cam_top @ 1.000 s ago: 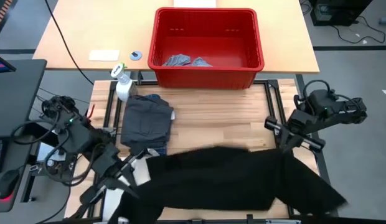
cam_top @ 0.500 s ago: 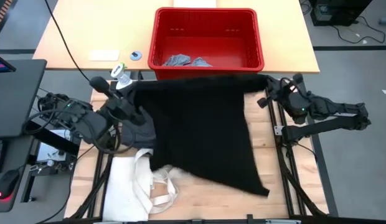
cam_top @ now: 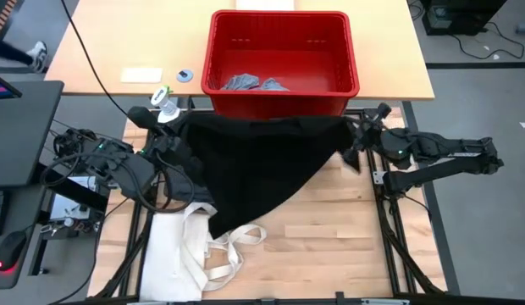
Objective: Fold Laundry from Bin
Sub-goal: Fold the black shirt
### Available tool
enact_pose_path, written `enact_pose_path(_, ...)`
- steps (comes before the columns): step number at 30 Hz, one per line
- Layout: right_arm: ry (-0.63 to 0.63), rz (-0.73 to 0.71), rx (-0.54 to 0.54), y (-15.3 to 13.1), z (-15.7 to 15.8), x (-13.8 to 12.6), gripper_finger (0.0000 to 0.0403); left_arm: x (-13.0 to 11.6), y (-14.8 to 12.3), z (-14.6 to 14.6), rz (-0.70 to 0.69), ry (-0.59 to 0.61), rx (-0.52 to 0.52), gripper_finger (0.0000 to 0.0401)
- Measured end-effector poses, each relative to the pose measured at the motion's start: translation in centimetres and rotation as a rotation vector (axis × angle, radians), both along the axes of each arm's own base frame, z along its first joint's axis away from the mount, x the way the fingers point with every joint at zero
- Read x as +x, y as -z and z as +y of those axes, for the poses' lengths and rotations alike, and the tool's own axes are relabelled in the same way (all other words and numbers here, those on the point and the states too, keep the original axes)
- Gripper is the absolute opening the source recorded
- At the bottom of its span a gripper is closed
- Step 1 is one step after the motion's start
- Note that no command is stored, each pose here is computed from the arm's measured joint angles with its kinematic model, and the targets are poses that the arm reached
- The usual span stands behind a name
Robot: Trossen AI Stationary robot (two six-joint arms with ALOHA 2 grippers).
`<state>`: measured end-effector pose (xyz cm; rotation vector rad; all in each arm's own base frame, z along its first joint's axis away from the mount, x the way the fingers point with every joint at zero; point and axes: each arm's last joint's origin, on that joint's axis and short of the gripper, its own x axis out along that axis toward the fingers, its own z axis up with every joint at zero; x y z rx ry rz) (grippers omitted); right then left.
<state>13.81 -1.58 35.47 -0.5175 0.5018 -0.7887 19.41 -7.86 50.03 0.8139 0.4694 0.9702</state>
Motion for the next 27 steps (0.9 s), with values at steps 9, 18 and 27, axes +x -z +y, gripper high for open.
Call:
enact_pose_path(9, -0.179, 0.083, 0.14, 1.6, 1.0, 1.6, 0.002, -0.1, 0.4, -1.4, -0.125, 0.277, -0.202, 0.0011)
enact_pose_path(18, -1.096, -0.037, 1.156, 0.5, 6.0, 1.8, 0.0022, 1.5, 0.7, -7.9, -0.136, 1.181, -0.89, 0.0011)
enact_pose_path(27, -1.902, -0.361, 1.083, -5.4, 10.8, 0.2, 0.0024, 4.0, -0.7, -14.9, -0.453, 1.671, -0.853, 0.0011)
